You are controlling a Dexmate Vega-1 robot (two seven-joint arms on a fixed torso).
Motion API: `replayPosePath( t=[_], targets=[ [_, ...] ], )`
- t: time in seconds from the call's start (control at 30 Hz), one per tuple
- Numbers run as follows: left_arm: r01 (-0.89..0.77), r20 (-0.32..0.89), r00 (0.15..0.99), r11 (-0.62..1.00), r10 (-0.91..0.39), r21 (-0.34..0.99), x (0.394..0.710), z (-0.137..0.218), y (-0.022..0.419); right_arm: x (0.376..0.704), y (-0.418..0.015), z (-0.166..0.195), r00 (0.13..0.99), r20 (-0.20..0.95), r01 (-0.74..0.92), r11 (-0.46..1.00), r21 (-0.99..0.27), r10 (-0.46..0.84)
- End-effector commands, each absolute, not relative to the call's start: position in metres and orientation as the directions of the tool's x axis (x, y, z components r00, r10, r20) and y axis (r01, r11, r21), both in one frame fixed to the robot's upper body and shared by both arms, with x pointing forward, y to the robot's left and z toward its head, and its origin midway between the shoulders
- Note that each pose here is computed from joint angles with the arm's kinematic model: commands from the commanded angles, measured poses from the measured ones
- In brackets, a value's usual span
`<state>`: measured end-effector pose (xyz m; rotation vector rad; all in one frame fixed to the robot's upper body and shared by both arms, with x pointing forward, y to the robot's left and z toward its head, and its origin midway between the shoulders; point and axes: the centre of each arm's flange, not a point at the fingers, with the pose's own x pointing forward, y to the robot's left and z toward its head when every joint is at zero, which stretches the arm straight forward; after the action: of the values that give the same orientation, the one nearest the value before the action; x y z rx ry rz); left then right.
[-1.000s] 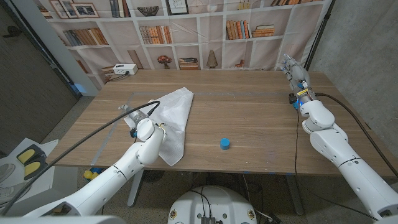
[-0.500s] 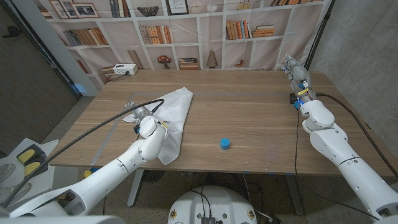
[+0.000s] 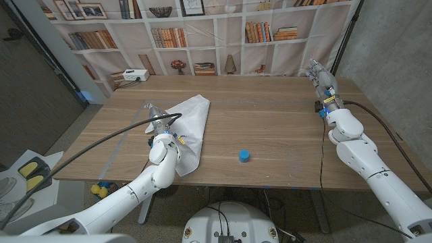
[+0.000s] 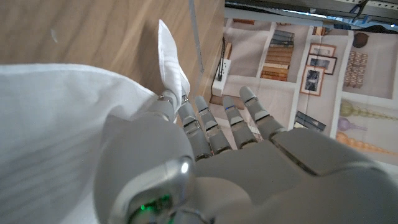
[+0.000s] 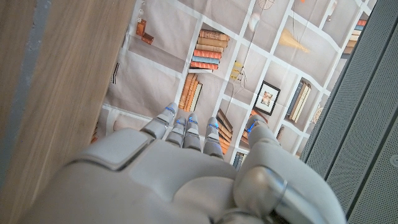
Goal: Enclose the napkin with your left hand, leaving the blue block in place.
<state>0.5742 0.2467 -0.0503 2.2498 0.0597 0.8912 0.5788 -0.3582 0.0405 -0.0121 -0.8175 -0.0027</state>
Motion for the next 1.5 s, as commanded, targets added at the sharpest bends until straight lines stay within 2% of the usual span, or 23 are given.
replayPosePath(
  t=[0.03, 0.47, 1.0, 1.5],
  targets=[
    [-0.500, 0.804, 0.591, -0.753, 0.064, 0.428, 0.530, -0.021, 0.218, 0.574, -0.360, 0.038, 0.677, 0.736, 0.004, 1.000, -0.002, -0.001],
    [-0.590, 0.792, 0.606, -0.710, -0.076, 0.384, 0.523, -0.005, 0.189, 0.564, -0.364, 0.034, 0.664, 0.747, 0.013, 1.000, 0.009, -0.016],
    [-0.639, 0.687, 0.682, -0.662, -0.252, 0.391, 0.557, 0.005, 0.148, 0.556, -0.368, 0.027, 0.660, 0.751, 0.027, 0.999, 0.023, -0.035],
    [-0.658, 0.536, 0.732, -0.641, -0.421, 0.396, 0.569, -0.002, 0.109, 0.553, -0.374, 0.019, 0.660, 0.749, 0.044, 0.998, 0.043, -0.061]
  ],
)
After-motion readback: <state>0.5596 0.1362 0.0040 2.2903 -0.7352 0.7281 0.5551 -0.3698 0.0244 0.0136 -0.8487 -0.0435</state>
